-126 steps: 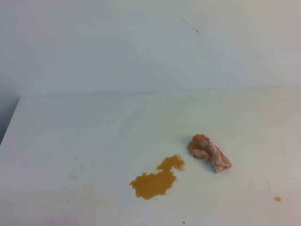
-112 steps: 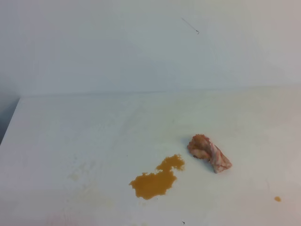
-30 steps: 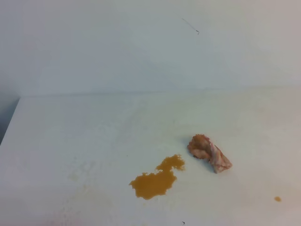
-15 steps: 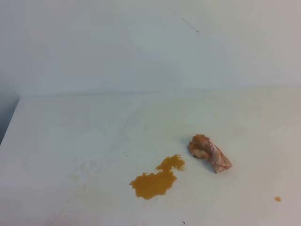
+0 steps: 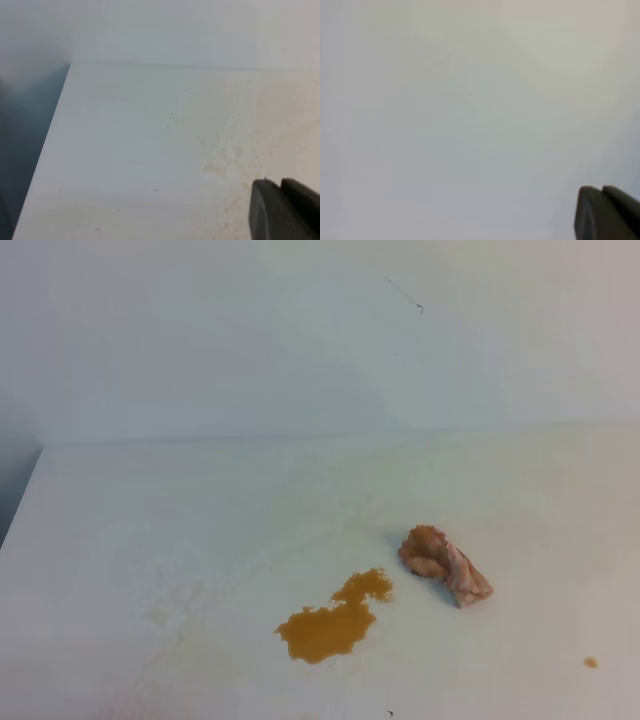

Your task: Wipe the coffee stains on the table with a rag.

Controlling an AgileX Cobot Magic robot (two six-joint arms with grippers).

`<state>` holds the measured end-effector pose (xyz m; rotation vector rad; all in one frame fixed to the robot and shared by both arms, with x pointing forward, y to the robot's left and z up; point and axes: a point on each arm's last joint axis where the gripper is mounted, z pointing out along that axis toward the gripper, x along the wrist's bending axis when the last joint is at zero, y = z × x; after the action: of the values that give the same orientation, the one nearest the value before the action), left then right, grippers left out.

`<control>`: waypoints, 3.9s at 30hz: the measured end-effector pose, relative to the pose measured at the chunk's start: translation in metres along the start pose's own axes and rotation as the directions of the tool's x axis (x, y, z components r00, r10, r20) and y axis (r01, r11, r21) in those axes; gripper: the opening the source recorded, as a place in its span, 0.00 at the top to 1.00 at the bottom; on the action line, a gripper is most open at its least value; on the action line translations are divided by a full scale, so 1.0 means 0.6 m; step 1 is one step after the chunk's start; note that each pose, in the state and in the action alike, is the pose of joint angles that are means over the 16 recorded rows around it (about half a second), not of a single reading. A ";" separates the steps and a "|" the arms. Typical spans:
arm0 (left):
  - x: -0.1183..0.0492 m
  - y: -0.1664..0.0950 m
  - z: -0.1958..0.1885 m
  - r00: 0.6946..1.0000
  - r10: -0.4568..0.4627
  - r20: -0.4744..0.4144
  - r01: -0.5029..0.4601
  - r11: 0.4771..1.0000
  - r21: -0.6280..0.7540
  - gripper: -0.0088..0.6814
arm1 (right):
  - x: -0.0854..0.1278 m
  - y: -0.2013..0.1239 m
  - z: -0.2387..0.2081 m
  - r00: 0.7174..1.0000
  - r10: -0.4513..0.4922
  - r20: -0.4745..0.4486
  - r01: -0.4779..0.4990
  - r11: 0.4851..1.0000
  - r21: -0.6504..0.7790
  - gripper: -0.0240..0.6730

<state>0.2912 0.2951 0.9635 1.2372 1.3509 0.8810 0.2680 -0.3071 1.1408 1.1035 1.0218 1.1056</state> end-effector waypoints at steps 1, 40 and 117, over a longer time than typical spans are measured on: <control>0.000 0.000 0.000 1.000 0.000 0.000 0.000 1.000 0.002 0.99 | 0.000 0.000 0.008 1.000 0.007 0.003 -0.007 0.998 0.057 0.97; 0.001 -0.003 0.001 1.000 0.000 -0.001 0.000 1.000 0.004 0.99 | 0.158 -0.188 0.296 0.705 0.566 -0.426 0.071 0.543 0.837 0.97; 0.000 -0.001 0.001 1.000 0.000 0.000 0.000 1.000 0.001 0.99 | 0.555 -0.345 0.447 0.597 0.606 -0.526 0.556 0.161 0.816 0.92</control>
<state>0.2917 0.2950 0.9627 1.2381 1.3508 0.8805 0.6134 -0.0385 0.9566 1.6465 2.9084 0.8126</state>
